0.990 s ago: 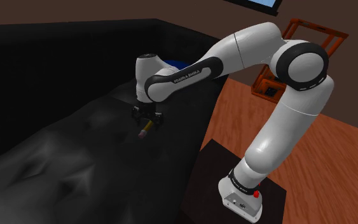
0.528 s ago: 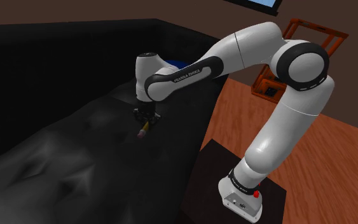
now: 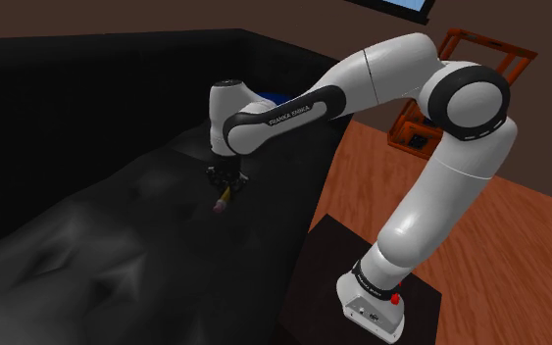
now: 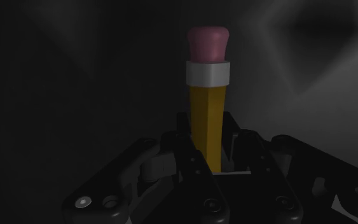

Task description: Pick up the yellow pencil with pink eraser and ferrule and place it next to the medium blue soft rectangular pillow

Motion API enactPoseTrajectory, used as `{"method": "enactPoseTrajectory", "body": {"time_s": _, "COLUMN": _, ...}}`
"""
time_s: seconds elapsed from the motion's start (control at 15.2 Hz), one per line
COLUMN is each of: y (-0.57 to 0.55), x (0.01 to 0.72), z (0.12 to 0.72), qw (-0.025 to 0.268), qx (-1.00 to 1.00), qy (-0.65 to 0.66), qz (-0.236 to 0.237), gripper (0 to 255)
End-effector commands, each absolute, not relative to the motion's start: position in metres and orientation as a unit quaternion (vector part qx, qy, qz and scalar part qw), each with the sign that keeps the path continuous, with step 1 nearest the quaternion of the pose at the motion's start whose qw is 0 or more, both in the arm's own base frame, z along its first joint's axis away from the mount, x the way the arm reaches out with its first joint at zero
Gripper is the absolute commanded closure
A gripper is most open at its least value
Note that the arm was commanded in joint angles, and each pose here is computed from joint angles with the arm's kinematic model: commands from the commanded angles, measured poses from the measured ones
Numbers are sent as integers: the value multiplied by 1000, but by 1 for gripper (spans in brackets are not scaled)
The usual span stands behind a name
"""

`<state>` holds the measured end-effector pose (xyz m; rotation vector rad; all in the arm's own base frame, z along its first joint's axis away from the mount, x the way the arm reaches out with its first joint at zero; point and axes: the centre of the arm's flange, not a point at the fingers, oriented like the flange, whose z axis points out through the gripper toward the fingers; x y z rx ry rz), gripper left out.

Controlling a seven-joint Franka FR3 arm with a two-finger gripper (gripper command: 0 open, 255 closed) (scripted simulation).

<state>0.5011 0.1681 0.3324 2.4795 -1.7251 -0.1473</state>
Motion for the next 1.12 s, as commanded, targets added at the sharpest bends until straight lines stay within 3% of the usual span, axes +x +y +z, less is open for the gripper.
{"method": "enactPoseTrajectory", "body": {"time_s": 0.0, "y": 168, "x": 501, "z": 341, "qw": 60, "qx": 818, "qy": -570, "qz": -50, "gripper": 255}}
{"method": "enactPoseTrajectory", "body": {"time_s": 1.06, "y": 168, "x": 501, "z": 425, "qw": 60, "qx": 818, "qy": -570, "qz": -50, "gripper": 255}}
